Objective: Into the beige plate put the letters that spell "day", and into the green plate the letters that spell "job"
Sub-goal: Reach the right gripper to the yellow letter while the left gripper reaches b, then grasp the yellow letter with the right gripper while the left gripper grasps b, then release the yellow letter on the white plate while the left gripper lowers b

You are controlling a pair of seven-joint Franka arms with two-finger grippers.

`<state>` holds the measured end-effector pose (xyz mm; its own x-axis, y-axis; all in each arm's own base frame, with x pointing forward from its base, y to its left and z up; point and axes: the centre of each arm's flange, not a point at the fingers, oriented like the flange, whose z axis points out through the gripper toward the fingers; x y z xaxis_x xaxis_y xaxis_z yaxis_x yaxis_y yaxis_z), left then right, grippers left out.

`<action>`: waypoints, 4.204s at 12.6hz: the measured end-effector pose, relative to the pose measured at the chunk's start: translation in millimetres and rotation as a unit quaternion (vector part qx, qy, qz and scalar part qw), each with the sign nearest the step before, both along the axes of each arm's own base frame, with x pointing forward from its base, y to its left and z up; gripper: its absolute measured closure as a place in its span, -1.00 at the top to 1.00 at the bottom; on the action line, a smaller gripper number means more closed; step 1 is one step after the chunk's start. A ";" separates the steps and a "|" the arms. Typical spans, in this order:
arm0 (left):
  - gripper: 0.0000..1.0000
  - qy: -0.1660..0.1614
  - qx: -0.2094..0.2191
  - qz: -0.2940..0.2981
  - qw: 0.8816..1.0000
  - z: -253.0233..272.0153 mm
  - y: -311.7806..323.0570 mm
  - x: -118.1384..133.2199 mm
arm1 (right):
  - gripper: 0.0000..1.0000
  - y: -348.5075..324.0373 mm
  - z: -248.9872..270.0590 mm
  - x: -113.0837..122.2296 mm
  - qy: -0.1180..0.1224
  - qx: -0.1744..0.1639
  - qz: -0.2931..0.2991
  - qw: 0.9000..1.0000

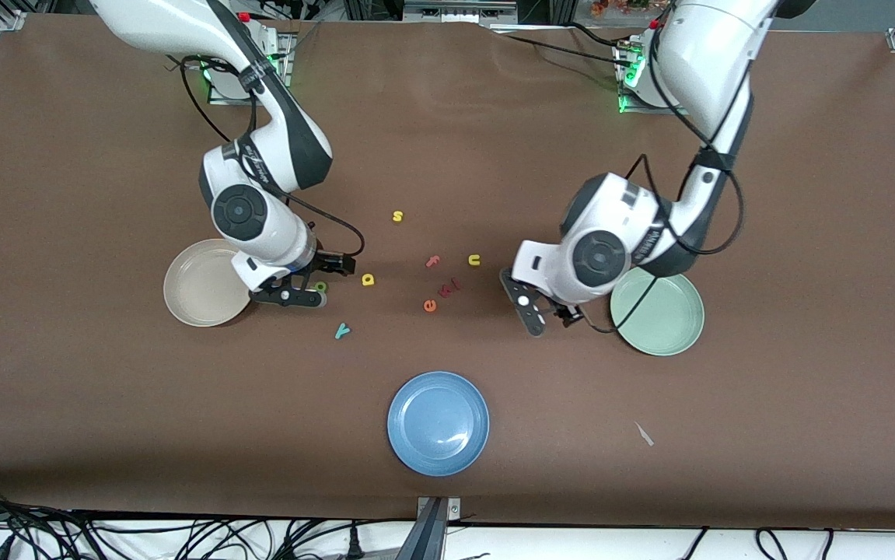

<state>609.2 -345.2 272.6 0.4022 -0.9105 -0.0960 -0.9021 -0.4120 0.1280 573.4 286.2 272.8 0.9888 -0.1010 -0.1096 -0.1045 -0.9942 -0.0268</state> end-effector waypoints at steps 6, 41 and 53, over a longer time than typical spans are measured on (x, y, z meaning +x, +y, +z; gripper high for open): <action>0.97 -0.002 0.000 -0.068 0.998 -50.1 -37.2 -19.7 | 1.00 37.2 -67.9 -18.0 -0.001 0.001 -0.008 1.000; -0.49 0.005 0.025 -0.034 0.999 28.5 38.9 3.8 | -0.44 -115.9 -31.1 4.6 -0.032 -0.058 0.032 0.997; -0.49 0.068 0.057 0.164 0.982 2.3 244.0 37.7 | 0.99 -187.0 -14.8 6.3 -0.047 -0.002 -0.048 0.998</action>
